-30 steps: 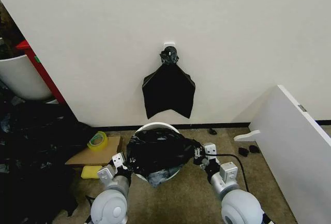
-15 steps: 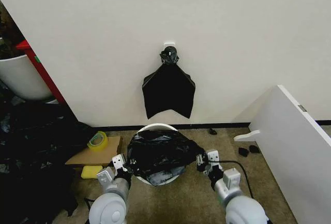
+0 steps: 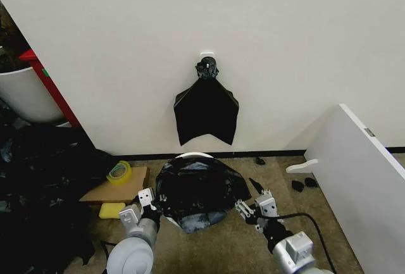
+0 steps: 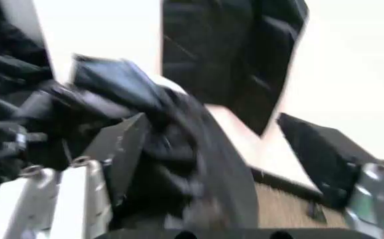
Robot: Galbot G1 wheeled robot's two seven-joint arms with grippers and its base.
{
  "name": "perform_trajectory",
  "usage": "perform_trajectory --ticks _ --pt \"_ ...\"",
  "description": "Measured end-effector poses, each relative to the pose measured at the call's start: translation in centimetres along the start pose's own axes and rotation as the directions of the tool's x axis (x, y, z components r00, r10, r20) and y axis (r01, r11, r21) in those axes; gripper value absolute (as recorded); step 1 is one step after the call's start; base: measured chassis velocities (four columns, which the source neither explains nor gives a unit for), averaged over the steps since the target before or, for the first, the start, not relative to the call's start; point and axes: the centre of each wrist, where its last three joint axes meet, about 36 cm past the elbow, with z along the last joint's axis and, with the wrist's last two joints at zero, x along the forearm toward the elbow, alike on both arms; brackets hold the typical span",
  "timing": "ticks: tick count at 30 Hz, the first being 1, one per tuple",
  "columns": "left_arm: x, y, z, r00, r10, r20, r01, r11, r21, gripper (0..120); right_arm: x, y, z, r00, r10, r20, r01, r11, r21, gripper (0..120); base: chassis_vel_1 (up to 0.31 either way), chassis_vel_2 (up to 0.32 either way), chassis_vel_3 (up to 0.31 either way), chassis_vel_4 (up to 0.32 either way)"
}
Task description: Place the garbage bag over the trash bin.
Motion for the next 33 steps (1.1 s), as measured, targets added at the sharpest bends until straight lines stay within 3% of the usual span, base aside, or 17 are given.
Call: perform_trajectory --ticks 3,6,11,20,33 --pt "0.3 0.0 -0.5 1.0 0.024 0.012 -0.024 0.999 -0.025 1 -1.2 -0.5 -0.2 0.999 -0.027 0.042 0.027 1.0 -0.001 94 0.0 0.0 0.0 0.0" --pt "0.3 0.3 -0.7 1.0 0.029 0.005 -0.029 0.999 -0.029 1 -2.4 -1.3 -0.2 0.995 -0.024 0.094 0.029 0.999 -0.045 99 0.0 0.0 0.0 0.0" --pt "0.4 0.9 -0.7 0.999 0.034 -0.006 -0.034 0.998 -0.049 1 -2.5 -3.1 -1.7 0.986 -0.025 0.164 0.044 0.993 -0.111 100 0.0 0.0 0.0 0.0" --pt "0.5 1.1 -1.2 0.999 0.039 0.017 -0.037 0.997 -0.073 1 -0.2 -5.1 -1.5 0.993 0.002 0.121 0.01 0.995 -0.098 100 0.0 0.0 0.0 0.0" --pt "0.3 1.5 -1.5 0.999 0.004 0.044 -0.001 0.998 -0.06 1 -0.6 -4.8 -1.6 0.994 0.005 0.109 0.007 0.994 -0.105 100 0.0 0.0 0.0 0.0"
